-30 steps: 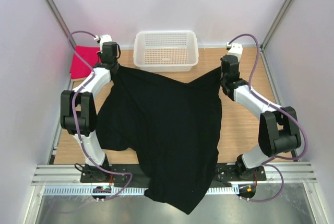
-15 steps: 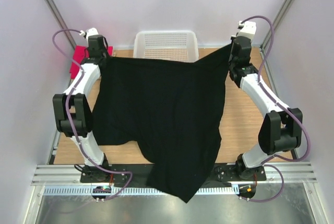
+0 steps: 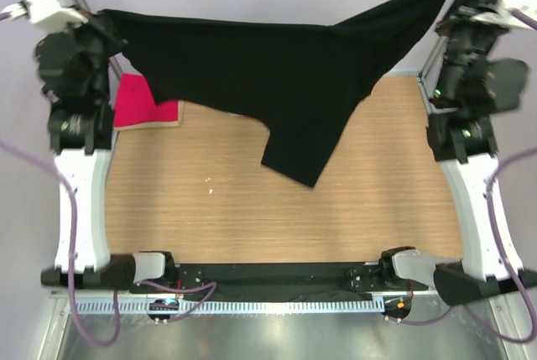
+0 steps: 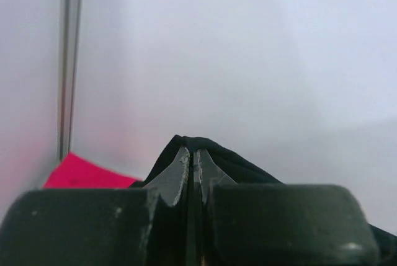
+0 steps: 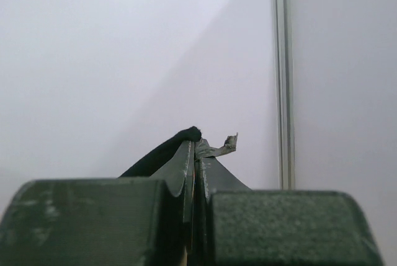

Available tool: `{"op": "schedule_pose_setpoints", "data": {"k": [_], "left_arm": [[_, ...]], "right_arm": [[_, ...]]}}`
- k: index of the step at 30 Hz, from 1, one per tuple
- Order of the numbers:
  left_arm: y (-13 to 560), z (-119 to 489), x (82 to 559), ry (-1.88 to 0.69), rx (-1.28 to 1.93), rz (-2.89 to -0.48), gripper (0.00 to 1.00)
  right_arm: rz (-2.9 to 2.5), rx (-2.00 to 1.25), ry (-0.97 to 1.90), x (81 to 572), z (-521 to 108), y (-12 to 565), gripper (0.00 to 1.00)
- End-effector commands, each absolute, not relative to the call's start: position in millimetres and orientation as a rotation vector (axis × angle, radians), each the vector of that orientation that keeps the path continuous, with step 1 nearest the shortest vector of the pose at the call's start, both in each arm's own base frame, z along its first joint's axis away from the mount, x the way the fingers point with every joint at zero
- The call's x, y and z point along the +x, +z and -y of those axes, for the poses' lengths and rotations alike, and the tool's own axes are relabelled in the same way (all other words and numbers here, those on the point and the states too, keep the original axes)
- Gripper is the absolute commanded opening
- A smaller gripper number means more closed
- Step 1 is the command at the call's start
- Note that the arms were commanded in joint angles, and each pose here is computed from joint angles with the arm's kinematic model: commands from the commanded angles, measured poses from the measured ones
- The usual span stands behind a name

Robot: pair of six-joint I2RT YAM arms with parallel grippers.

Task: Fold and stack the t-shirts
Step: Flatten the tshirt out

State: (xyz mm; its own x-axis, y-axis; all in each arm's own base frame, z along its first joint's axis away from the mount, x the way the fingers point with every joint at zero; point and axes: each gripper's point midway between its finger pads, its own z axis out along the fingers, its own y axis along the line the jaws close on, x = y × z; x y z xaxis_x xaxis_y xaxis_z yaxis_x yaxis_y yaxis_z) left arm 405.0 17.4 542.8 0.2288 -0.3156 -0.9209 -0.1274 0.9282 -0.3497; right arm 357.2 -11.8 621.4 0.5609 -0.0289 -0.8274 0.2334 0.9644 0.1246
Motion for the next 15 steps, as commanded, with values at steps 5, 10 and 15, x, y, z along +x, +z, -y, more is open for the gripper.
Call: {"op": "schedule_pose_setpoints", "data": {"k": [5, 10, 15], "left_arm": [[630.7, -32.9, 264.2, -0.070, -0.382, -1.083, 0.00], [678.5, -49.6, 169.6, -0.047, -0.418, -0.871, 0.01], [726.0, -70.8, 56.3, -0.050, -0.465, -0.596, 0.00]], "right_arm": [[-0.630, 0.142, -0.002, 187.1, 9.0, 726.6, 0.01], [-0.436, 0.108, 0.160, 83.4, 13.4, 760.7, 0.01], [-0.255, 0.129, 0.309, 4.7, 28.8, 788.2, 0.01]]}}
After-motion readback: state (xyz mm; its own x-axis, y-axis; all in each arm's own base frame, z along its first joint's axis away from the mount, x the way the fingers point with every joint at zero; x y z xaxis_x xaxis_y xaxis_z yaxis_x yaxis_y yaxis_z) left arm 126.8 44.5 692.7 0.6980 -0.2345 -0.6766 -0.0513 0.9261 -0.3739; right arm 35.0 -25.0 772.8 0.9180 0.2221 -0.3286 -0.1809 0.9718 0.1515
